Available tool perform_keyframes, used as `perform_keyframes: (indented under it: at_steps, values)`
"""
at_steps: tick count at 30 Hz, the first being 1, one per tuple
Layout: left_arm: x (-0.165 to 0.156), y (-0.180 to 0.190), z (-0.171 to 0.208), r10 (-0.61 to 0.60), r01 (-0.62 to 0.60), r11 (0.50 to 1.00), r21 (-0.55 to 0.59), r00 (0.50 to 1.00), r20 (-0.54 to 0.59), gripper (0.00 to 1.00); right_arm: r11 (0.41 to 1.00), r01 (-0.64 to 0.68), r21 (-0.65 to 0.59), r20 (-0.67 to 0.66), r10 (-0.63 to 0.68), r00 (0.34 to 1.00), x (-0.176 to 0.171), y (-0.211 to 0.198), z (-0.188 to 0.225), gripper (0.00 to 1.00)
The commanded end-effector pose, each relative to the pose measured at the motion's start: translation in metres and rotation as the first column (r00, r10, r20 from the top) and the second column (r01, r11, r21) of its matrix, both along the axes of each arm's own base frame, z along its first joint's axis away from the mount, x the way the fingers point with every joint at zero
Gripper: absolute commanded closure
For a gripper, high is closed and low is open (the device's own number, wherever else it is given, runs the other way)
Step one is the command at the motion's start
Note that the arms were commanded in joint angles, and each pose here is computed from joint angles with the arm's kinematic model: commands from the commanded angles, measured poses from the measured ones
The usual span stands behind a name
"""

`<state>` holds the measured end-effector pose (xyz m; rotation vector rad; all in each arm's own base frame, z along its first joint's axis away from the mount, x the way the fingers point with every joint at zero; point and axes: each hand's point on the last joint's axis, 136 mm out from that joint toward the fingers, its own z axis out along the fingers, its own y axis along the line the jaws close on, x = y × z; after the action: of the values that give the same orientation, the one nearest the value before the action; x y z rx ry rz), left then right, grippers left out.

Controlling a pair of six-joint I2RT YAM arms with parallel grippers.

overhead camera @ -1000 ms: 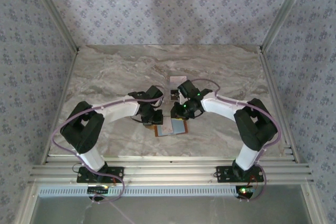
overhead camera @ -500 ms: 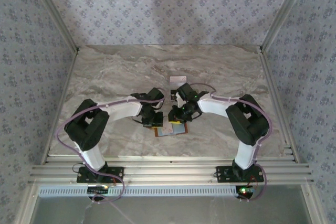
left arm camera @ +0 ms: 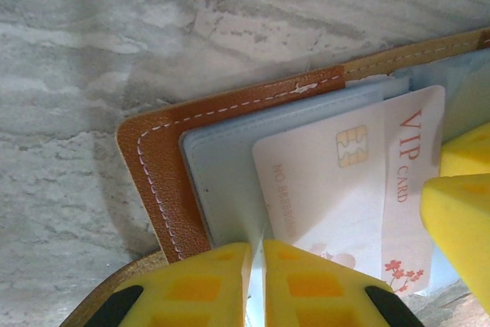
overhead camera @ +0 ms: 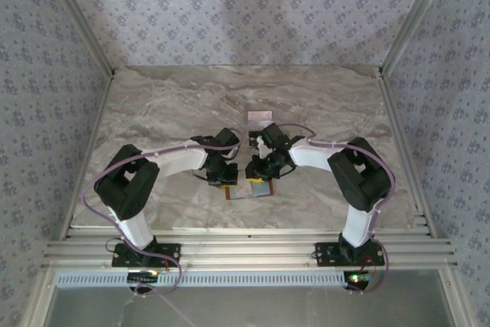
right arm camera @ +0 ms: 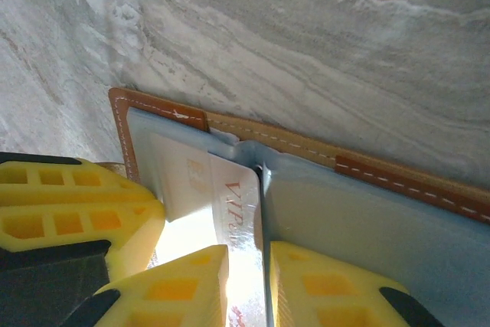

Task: Take the credit cards out of the card holder

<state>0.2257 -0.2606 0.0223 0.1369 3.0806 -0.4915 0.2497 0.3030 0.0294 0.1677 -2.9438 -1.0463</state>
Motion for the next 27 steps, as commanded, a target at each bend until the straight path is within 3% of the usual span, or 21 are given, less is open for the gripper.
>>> perform_keyframes:
  at_steps: [1,7,15,27]
  values:
    - [-0.013,0.019,-0.023,-0.009,0.015,0.994,0.108,0.999,-0.054,0.86,1.0,-0.024,0.008,-0.051,0.025,0.998,-0.01,-0.001,-0.014,0.77]
    - [-0.013,0.019,-0.022,-0.009,0.015,0.994,0.11,0.998,-0.056,0.86,0.998,-0.019,0.052,-0.061,0.022,0.998,-0.011,0.001,-0.015,0.79]
    - [-0.014,0.021,-0.022,-0.009,0.016,0.993,0.117,0.998,-0.057,0.86,0.997,-0.003,0.071,-0.042,0.006,0.999,-0.009,0.0,-0.007,0.89]
    - [-0.012,0.032,-0.016,-0.002,0.006,0.989,0.146,1.0,-0.027,0.87,0.998,0.019,-0.054,0.015,-0.018,1.0,-0.005,-0.039,0.006,0.95]
